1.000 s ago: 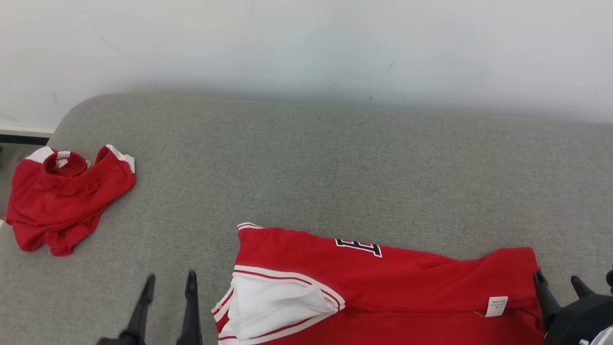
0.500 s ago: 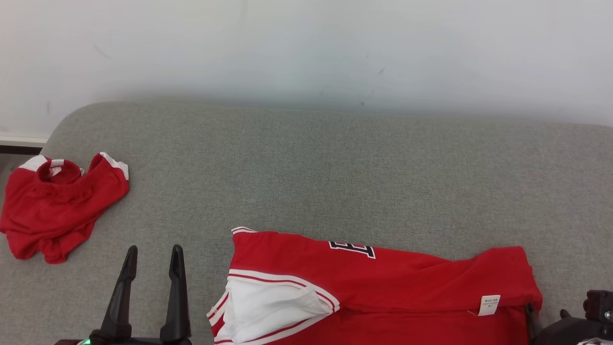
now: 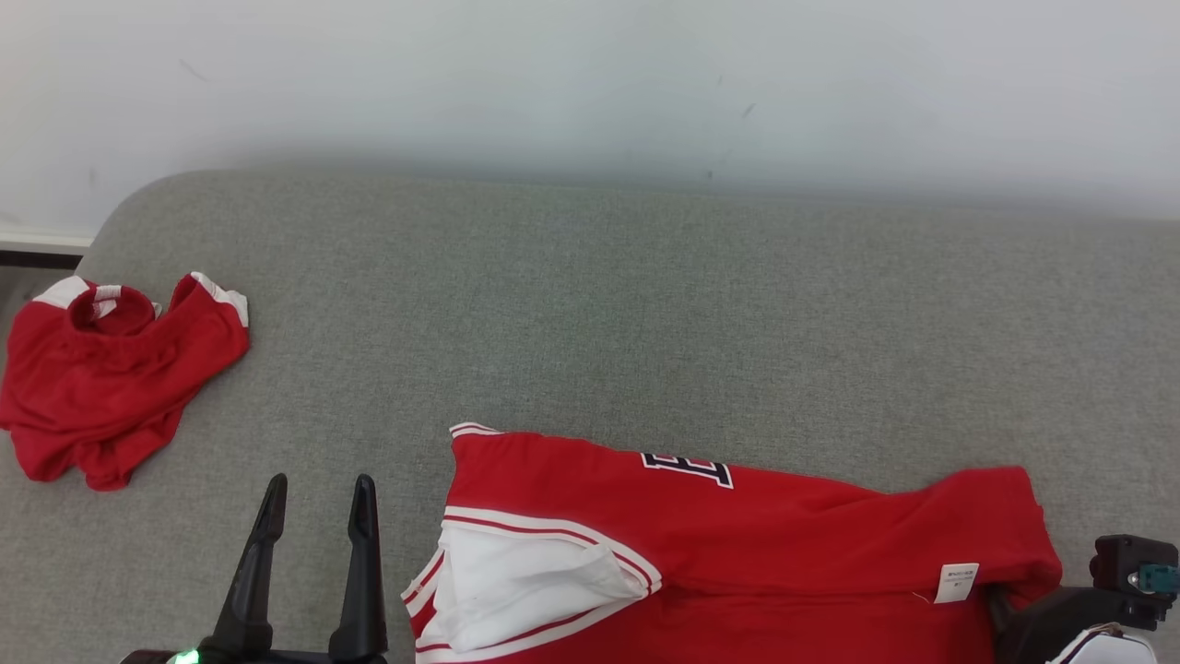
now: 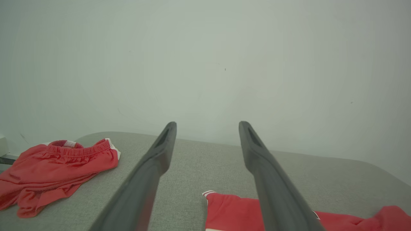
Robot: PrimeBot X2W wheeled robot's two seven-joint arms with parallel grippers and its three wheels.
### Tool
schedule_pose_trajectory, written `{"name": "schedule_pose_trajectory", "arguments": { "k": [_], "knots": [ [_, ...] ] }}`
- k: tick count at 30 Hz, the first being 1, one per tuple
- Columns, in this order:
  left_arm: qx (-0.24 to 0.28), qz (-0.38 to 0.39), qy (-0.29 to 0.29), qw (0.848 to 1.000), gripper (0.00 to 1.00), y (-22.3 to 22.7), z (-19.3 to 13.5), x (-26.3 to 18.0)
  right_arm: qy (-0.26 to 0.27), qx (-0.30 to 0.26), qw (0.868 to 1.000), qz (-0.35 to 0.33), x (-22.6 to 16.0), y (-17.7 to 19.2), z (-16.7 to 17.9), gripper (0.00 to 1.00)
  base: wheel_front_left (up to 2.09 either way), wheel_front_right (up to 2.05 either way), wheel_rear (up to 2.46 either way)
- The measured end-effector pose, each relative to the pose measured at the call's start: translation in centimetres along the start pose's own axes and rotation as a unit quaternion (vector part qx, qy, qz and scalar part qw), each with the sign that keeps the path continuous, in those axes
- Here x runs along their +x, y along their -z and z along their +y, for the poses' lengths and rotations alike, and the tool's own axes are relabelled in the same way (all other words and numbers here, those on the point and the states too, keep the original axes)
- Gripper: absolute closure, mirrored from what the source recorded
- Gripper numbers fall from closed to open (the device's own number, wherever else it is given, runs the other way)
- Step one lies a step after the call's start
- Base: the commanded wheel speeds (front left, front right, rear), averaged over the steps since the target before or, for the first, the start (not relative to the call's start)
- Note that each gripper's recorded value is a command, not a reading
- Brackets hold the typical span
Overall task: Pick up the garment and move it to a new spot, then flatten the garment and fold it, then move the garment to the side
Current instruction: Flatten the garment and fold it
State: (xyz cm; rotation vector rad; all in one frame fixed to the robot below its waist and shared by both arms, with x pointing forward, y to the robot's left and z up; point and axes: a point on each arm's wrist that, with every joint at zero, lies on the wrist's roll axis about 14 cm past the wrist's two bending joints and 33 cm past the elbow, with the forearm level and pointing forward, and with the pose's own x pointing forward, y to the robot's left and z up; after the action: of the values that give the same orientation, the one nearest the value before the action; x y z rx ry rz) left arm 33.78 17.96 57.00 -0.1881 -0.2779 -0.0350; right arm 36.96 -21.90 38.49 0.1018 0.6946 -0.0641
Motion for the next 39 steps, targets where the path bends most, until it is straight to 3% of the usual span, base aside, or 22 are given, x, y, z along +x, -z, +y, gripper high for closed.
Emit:
{"name": "schedule_pose_trajectory", "arguments": {
  "k": [11,19,26,33,39],
  "knots": [
    [0.006,0.005,-0.009,1.000,0.00,0.4,0.7,0.3,-0.010,0.007,0.999,0.045,1.1,1.4,0.6,0.00,0.00,0.00,0.00],
    [0.006,0.007,-0.009,1.000,0.00,0.6,0.6,0.3,-0.025,0.020,0.999,0.040,-1.9,0.7,0.7,0.00,0.00,0.00,0.00],
    [-0.001,0.007,0.008,1.000,0.00,0.9,-0.4,0.9,0.009,0.024,1.000,-0.009,-4.7,-2.5,-2.0,0.00,0.00,0.00,0.00],
    [-0.022,0.037,0.008,0.999,0.00,3.0,-0.5,0.9,0.001,0.026,1.000,-0.017,-3.1,-3.6,-1.2,0.00,0.00,0.00,0.00],
    [-0.035,0.047,-0.002,0.998,0.00,3.6,0.5,1.1,-0.010,0.011,1.000,0.025,-1.4,-1.8,0.0,0.00,0.00,0.00,0.00]
  ]
}}
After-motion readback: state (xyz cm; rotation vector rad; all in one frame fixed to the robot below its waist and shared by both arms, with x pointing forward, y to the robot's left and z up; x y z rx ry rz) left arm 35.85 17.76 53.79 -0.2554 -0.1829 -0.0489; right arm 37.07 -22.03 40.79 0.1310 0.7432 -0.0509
